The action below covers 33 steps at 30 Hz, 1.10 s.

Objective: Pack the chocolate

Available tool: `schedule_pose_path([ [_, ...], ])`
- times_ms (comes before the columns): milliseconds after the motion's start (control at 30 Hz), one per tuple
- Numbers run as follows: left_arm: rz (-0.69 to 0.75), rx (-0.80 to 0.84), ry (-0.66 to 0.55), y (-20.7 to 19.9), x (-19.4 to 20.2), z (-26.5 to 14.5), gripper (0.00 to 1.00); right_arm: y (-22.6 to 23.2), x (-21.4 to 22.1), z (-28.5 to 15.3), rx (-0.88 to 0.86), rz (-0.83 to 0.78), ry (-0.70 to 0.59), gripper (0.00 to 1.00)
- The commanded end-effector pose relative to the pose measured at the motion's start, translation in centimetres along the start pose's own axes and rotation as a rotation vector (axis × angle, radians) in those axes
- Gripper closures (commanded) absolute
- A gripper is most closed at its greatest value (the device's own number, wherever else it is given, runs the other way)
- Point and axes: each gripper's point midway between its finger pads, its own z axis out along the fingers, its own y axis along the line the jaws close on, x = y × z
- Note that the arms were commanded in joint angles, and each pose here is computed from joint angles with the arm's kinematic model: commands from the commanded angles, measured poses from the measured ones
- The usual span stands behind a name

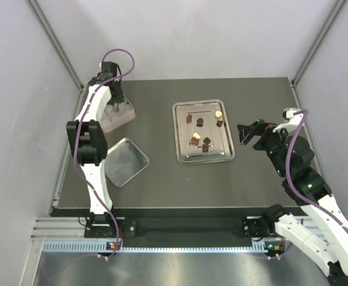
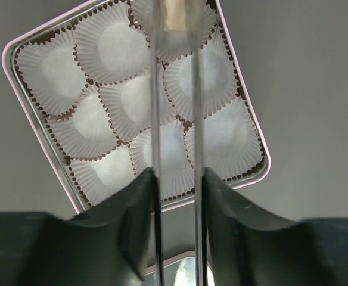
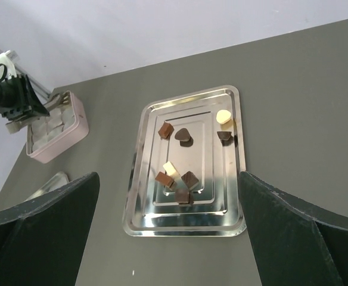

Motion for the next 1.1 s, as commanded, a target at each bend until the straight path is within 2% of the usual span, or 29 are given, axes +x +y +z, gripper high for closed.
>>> schedule_pose_path([
  [0, 0.002, 0.007, -0.105, 0.2, -3.1, -2.2, 0.55, 0.7, -2.0, 0.0, -0.022, 0.008, -0.065, 0.00],
  [233, 0.005, 0.017, -0.134, -0.1, -3.9, -5.2, 0.52, 1.0, -2.8, -0.7, -0.033, 0.024, -0.082, 0.00],
  [333, 0.035, 0.055, -0.157, -1.8, -4.2, -7.6, 0.52, 0.9, -3.0, -1.0, -0.032, 0.033, -0.082, 0.00],
  [533, 0.160, 0.188, -0.209, -9.5, -2.8, -14.0, 0.53, 0.5, -3.3, -1.8, -0.018, 0.032, -0.088, 0.00],
  [567, 0.201, 0.230, -0.203, -12.0, -1.4, -14.9, 0.53, 0.3, -3.4, -1.9, -0.009, 0.026, -0.091, 0.00],
  [767, 0.319, 0.462, -0.207, -21.3, 4.3, -20.6, 0.54, -0.6, -3.4, -2.7, 0.026, 0.013, -0.092, 0.00],
  [900, 0.379, 0.517, -0.198, -24.6, 7.2, -21.0, 0.53, -0.6, -3.6, -3.1, 0.024, 0.015, -0.097, 0.00],
  [1067, 0.400, 0.500, -0.126, -25.9, 9.4, -18.3, 0.53, -0.7, -3.6, -3.3, 0.022, 0.015, -0.099, 0.00],
])
